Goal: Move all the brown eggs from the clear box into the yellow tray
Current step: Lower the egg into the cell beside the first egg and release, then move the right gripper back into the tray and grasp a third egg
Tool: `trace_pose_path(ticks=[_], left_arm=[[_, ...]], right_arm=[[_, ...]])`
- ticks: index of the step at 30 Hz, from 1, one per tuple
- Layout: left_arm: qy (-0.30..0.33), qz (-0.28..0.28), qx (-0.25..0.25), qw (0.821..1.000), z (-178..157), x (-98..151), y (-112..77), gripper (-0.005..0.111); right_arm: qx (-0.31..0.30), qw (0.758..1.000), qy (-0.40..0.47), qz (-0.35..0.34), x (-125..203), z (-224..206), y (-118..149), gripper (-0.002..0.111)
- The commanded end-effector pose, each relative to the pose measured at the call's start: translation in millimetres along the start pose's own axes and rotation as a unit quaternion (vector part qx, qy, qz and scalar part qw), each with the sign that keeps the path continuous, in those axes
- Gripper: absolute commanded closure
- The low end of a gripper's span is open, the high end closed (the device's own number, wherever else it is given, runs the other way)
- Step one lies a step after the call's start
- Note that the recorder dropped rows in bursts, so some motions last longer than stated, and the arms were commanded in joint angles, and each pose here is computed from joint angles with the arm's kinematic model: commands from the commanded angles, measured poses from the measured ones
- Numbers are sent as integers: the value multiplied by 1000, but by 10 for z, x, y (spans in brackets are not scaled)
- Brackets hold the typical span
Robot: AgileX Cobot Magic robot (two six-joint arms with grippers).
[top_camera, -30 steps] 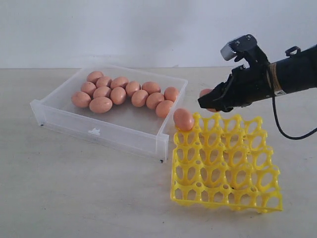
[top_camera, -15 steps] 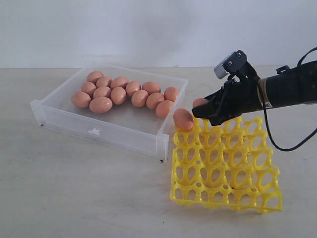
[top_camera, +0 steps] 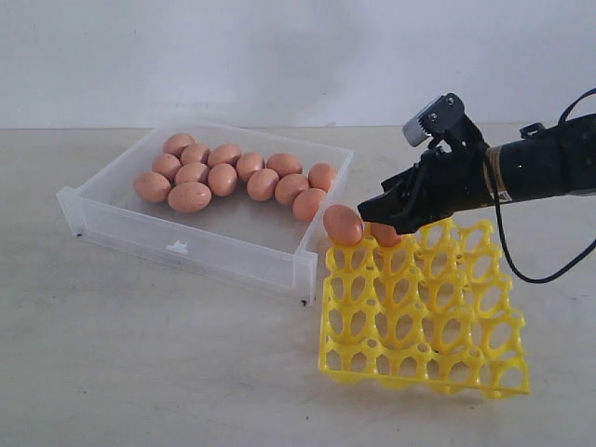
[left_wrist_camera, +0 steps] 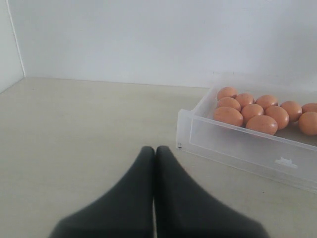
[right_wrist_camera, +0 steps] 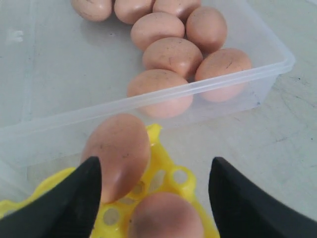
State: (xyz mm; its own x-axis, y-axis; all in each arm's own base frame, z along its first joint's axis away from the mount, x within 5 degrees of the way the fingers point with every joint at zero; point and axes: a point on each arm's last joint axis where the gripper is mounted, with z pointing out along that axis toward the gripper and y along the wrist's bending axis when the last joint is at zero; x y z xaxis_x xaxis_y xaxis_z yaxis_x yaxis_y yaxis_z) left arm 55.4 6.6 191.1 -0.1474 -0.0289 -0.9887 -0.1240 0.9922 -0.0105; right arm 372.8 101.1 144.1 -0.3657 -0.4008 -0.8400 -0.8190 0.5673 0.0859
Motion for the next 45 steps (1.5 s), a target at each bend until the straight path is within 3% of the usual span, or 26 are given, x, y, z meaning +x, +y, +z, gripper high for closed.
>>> trace_pose_path(ticks=[1,7,12,15,18,20,22,23,28,30,32,35,37,42,45], left_arm=[[-3,-2,3,1000,-4,-10,-4,111],[-3,-2,3,1000,-4,-10,-4,111],[-3,-2,3,1000,-4,-10,-4,111],[-3,-2,3,1000,-4,-10,-4,111],[-3,-2,3,1000,-4,-10,-4,111],[-3,-2,3,1000,-4,-10,-4,111],[-3,-2,3,1000,-4,-10,-4,111],[-3,-2,3,1000,-4,-10,-4,111],[-3,-2,3,1000,-4,-10,-4,111],[-3,-2,3,1000,-4,-10,-4,111],[-3,-2,3,1000,-4,-10,-4,111],[-3,-2,3,1000,-4,-10,-4,111],[-3,-2,3,1000,-4,-10,-4,111],[-3,-2,3,1000,-4,-10,-4,111],[-3,-2,3,1000,-4,-10,-4,111]], right_arm=[[12,1000,-24,-3,-142,-95,-6,47],[-10,988,-154,17,-624,-377,140,47],[-110,935,-334,44,-1124,-558,500,48],[-115,923,-363,51,-1333,-376,830,49],[-53,952,-299,-32,-1457,-9,1147,63],[13,974,-212,-76,-1506,303,1322,83],[62,985,-138,-80,-1543,553,1433,105],[86,988,-107,-67,-1561,671,1469,108],[195,981,-16,11,-1675,946,1422,108],[212,977,32,1,-1726,960,1389,108],[190,973,128,-33,-1764,967,1374,108],[114,955,272,-2,-1735,999,1327,108],[93,949,300,26,-1783,1046,1262,108],[107,963,242,47,-1915,1224,1077,108],[110,964,235,50,-1858,1343,1010,99]])
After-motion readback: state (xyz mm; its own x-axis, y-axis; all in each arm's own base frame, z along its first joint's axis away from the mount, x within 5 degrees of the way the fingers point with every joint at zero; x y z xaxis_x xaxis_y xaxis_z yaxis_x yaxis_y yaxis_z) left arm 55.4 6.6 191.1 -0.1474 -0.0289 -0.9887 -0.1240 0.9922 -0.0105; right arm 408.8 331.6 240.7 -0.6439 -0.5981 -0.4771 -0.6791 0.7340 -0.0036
